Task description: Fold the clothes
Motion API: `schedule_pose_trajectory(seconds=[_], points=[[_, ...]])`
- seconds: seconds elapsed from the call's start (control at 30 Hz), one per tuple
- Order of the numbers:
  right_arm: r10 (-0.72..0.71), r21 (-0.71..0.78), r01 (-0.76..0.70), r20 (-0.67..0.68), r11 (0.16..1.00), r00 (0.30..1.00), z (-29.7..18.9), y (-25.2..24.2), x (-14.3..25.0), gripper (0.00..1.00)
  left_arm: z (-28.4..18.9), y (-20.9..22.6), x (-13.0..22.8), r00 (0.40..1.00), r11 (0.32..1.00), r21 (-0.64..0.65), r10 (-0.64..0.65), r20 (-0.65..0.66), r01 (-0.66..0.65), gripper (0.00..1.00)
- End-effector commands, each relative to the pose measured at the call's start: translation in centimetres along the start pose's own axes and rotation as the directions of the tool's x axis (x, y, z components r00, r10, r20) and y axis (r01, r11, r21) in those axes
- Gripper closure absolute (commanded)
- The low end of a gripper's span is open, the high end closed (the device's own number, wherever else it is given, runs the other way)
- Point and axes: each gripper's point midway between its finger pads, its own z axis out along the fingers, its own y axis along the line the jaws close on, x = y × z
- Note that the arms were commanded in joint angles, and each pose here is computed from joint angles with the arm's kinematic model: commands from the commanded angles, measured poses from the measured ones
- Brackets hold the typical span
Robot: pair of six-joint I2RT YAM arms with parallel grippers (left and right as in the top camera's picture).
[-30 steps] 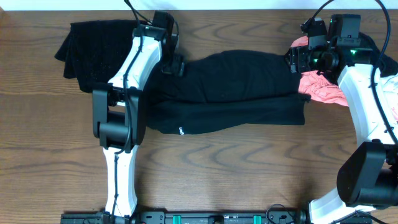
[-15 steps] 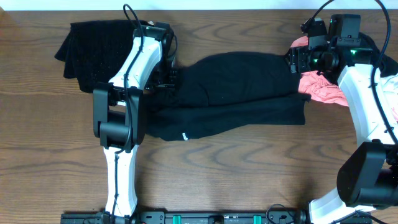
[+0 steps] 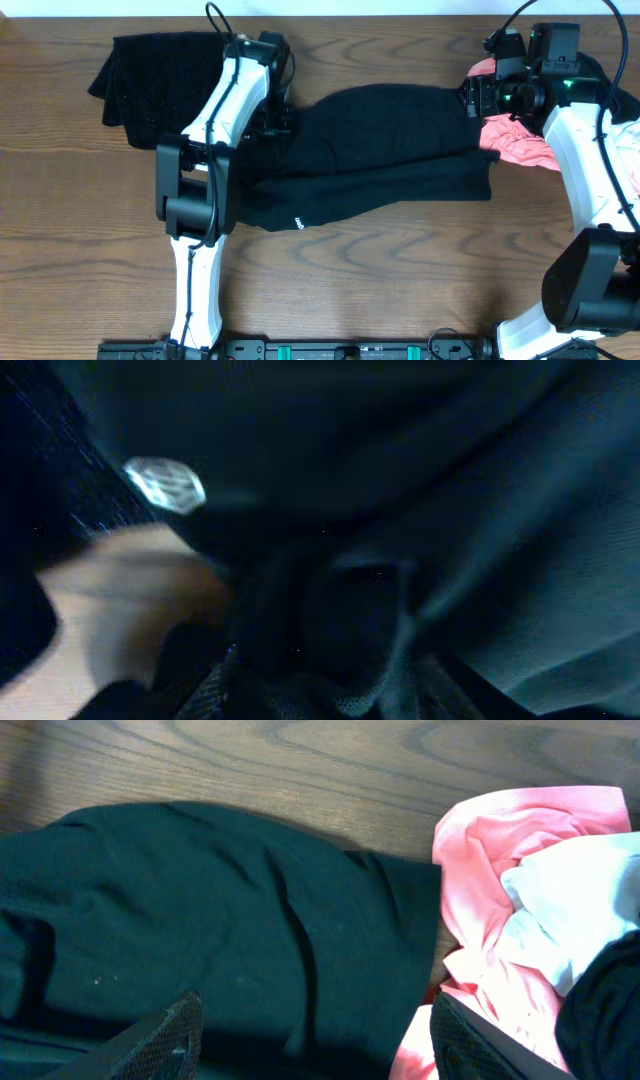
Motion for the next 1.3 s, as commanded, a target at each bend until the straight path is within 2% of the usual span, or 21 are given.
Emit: schedule_pose_trajectory(seconds=[0.0, 0.13, 0.4, 0.53, 0.73, 0.97, 1.27], points=[[-0.027, 0.005, 0.027, 0.005, 1.0, 1.0, 0.1, 0.3, -0.5, 0.3, -2.5, -0.2, -2.2, 0.995, 1.0, 0.01, -0.009, 0.1, 0.008, 0.44], [-0.027, 0.004, 0.027, 0.003, 1.0, 1.0, 0.2, 0.2, -0.5, 0.3, -3.4, 0.0, -4.6, 0.979, 1.0, 0.02, -0.016, 0.204, 0.012, 0.43], [-0.015, -0.012, 0.015, -0.046, 1.0, 0.999, 2.1, 0.2, 0.7, 0.29, -3.4, 1.9, -8.0, 0.945, 0.998, 0.038, -0.057, 0.323, 0.048, 0.43], [-0.013, -0.02, 0.012, -0.068, 1.0, 0.998, 2.7, 0.3, 1.2, 0.29, -3.8, 3.4, -9.2, 0.923, 0.993, 0.053, -0.121, 0.366, 0.109, 0.43], [-0.02, -0.022, 0.018, -0.061, 1.0, 0.998, 2.8, 0.5, 1.0, 0.3, -2.9, 3.6, -9.3, 0.926, 0.992, 0.052, -0.128, 0.355, 0.117, 0.43], [-0.021, -0.023, 0.02, -0.061, 1.0, 0.998, 2.8, 0.6, 1.0, 0.3, 0.7, 2.8, -8.9, 0.951, 0.99, 0.084, -0.13, 0.28, 0.111, 0.43], [-0.025, -0.02, 0.024, -0.046, 0.999, 0.999, 2.9, 0.6, 0.7, 0.3, 1.7, 2.8, -8.2, 0.96, 0.99, 0.085, -0.134, 0.248, 0.116, 0.43]])
